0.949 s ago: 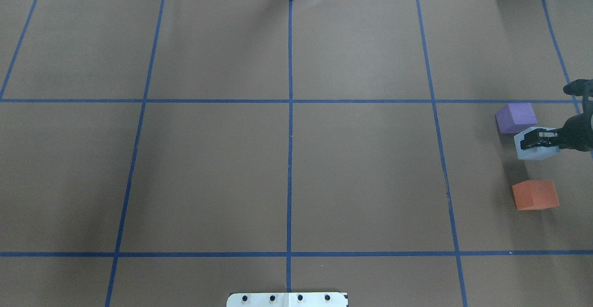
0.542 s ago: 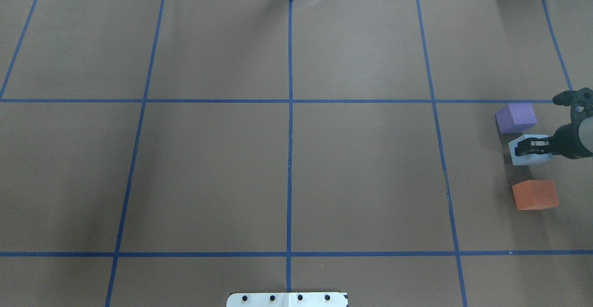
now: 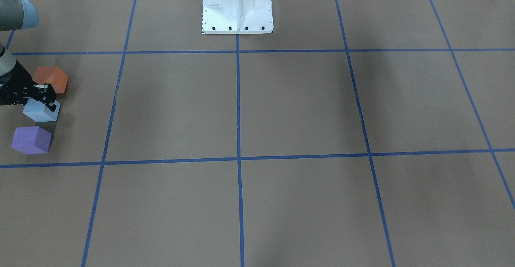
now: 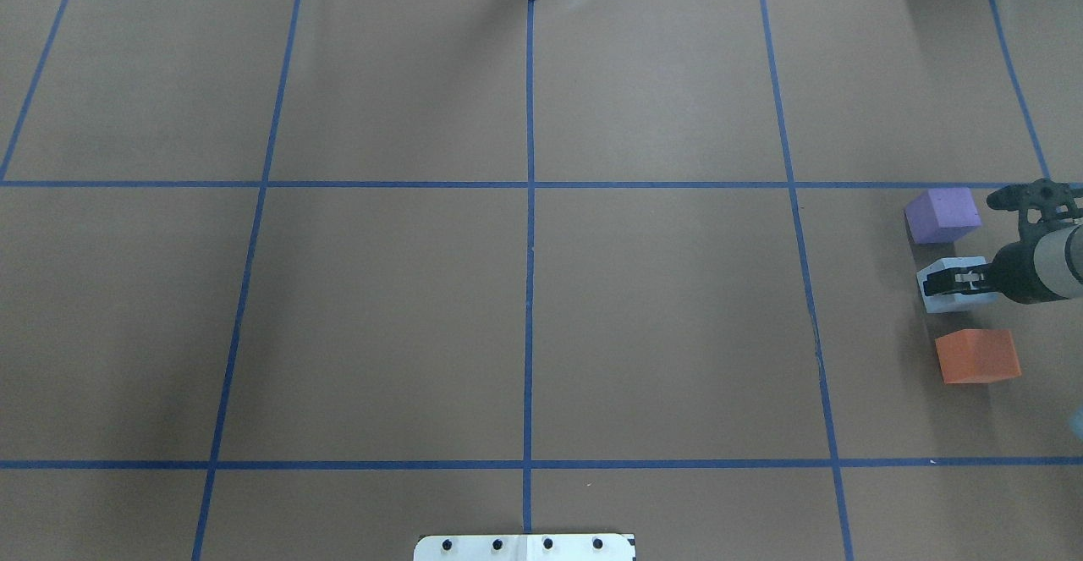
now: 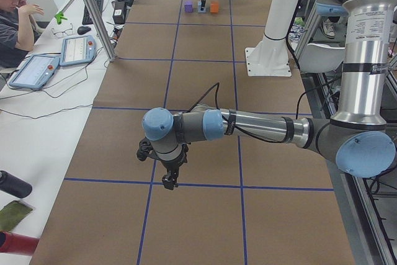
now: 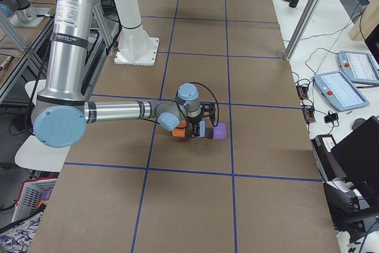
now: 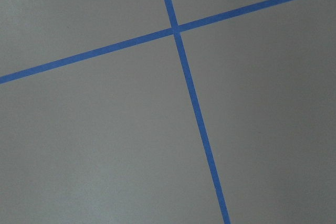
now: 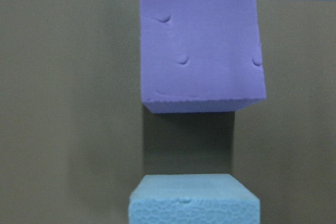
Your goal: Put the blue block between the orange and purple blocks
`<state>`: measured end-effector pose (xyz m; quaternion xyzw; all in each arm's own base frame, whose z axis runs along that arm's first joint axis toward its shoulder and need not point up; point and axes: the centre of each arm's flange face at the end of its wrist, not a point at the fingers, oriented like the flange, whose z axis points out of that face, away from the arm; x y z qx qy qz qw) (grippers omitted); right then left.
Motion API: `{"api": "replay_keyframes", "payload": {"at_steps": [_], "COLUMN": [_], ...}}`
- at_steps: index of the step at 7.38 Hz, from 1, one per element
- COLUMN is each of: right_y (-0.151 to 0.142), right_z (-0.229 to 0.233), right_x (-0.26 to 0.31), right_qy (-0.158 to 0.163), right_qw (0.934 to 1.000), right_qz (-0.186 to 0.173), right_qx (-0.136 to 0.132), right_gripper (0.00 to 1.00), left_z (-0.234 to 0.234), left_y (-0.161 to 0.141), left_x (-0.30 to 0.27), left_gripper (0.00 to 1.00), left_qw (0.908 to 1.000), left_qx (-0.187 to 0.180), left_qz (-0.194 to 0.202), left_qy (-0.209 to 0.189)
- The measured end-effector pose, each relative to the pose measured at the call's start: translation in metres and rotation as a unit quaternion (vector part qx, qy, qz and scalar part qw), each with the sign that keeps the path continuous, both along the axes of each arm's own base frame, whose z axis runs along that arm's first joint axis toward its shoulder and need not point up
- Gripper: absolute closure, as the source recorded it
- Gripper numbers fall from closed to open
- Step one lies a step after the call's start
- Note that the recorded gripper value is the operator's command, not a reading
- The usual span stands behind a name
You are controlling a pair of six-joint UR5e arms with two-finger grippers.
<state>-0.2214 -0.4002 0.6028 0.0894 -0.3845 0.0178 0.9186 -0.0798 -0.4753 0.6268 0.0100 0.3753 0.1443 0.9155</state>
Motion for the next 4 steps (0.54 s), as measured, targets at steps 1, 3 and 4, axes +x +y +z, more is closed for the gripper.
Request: {"api": "replay_keyframes", "payload": {"at_steps": [1, 3, 4], "right_y": [0.000, -0.006, -0.012], "right_z": [-0.009, -0.018, -0.019], "right_x": [0.005, 0.041, 0.068], "right_qy": [-0.008, -0.032, -0.037], "right_qw": [1.0000, 0.9991, 0.9986], "right_qz": [-0.005, -0.026, -0.037], "right_qx": [0.001, 0.004, 0.012], "right_gripper": [0.00, 0.00, 0.00], "left_z": [0.000, -0.001, -0.002], "left_y": [0.000, 0.000, 0.000], "left_x": [0.000, 0.000, 0.000], "left_gripper": [0.00, 0.00, 0.00], "left_qw": [1.0000, 1.0000, 1.0000], "left_qx": [0.000, 0.001, 0.002], "left_qz": [0.000, 0.000, 0.000], "left_qy": [0.000, 0.000, 0.000]}}
